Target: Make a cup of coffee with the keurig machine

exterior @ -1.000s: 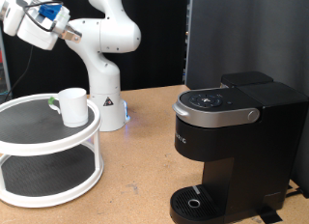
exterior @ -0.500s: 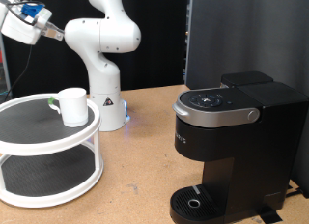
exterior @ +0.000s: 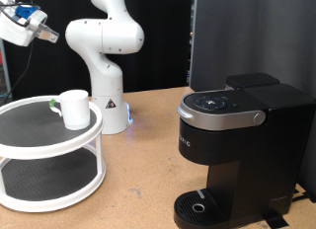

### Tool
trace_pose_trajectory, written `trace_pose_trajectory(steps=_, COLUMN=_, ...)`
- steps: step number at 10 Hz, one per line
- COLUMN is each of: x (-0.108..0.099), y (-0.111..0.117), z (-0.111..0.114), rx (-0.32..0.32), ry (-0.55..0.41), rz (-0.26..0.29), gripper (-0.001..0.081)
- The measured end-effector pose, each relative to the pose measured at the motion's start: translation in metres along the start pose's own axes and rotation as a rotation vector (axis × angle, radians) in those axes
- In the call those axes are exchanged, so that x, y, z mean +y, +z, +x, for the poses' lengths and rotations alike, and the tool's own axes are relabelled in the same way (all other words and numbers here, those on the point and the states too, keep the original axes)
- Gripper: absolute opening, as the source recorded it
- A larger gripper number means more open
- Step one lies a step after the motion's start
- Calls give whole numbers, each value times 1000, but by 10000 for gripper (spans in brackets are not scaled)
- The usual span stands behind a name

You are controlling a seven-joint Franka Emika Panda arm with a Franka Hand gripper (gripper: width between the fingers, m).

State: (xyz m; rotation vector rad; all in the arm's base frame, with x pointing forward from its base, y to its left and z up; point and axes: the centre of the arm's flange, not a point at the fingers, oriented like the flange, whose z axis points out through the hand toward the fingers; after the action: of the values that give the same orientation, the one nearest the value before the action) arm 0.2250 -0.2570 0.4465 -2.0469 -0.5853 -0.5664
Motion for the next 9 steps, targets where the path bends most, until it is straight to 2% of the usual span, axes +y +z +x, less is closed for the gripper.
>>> trace_pose_trajectory(steps=2, x=0, y=-4, z=-2, rx=8, ry=2, rz=-5, gripper=2)
trace_pose_trajectory(steps=5, x=-4, y=-10, z=-5, rx=-18, ry=6, rz=-4, gripper=2)
trace_pose_trajectory(steps=7, x=-3, y=-9, z=-6, rx=-17, ry=8, rz=-1, gripper=2)
trace_pose_trajectory(steps=9, x=3, y=-5, z=-10, rx=-15, ry=-6, rz=-22, gripper=2)
